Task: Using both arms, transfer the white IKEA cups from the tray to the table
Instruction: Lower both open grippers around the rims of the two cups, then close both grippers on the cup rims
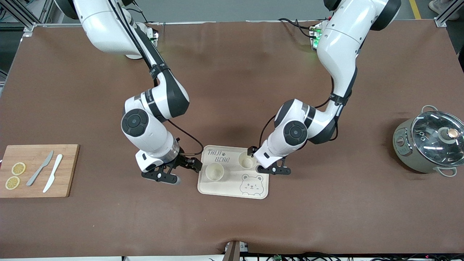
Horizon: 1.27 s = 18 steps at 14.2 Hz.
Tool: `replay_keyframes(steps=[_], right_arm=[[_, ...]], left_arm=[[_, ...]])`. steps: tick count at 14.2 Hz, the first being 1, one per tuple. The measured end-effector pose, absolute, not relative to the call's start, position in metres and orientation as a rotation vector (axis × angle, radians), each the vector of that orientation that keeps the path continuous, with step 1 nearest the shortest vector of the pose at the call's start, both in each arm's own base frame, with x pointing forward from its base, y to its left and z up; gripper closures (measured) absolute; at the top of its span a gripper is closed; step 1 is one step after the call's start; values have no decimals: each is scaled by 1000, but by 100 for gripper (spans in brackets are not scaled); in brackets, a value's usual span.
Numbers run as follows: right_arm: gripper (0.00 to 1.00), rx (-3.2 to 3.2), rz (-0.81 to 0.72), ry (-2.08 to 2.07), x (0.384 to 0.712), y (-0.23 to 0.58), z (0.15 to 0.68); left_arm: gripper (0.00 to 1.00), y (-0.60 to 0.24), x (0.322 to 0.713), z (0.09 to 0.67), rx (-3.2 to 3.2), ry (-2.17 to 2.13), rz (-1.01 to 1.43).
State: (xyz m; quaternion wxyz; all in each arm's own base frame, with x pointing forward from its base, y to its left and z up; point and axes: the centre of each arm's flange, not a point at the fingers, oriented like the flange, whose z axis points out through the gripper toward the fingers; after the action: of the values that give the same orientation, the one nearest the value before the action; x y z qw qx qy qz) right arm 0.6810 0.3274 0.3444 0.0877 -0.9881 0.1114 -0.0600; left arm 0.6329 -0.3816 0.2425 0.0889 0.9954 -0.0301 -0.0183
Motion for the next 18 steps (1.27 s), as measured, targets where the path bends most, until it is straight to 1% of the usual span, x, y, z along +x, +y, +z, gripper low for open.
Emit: replay_keyframes(steps=[4, 7, 13, 18], right_arm=[[0, -2944, -194, 334, 690, 333, 310], [0, -2947, -194, 334, 689, 342, 286], [0, -2934, -216, 343, 684, 358, 274], [0, -2940, -215, 335, 681, 364, 253]], left_arm=[[0, -386, 635, 234, 2959, -93, -53], [0, -387, 636, 228, 2956, -90, -42], [0, -395, 633, 197, 2946, -92, -6], [0, -396, 636, 198, 2943, -92, 7]])
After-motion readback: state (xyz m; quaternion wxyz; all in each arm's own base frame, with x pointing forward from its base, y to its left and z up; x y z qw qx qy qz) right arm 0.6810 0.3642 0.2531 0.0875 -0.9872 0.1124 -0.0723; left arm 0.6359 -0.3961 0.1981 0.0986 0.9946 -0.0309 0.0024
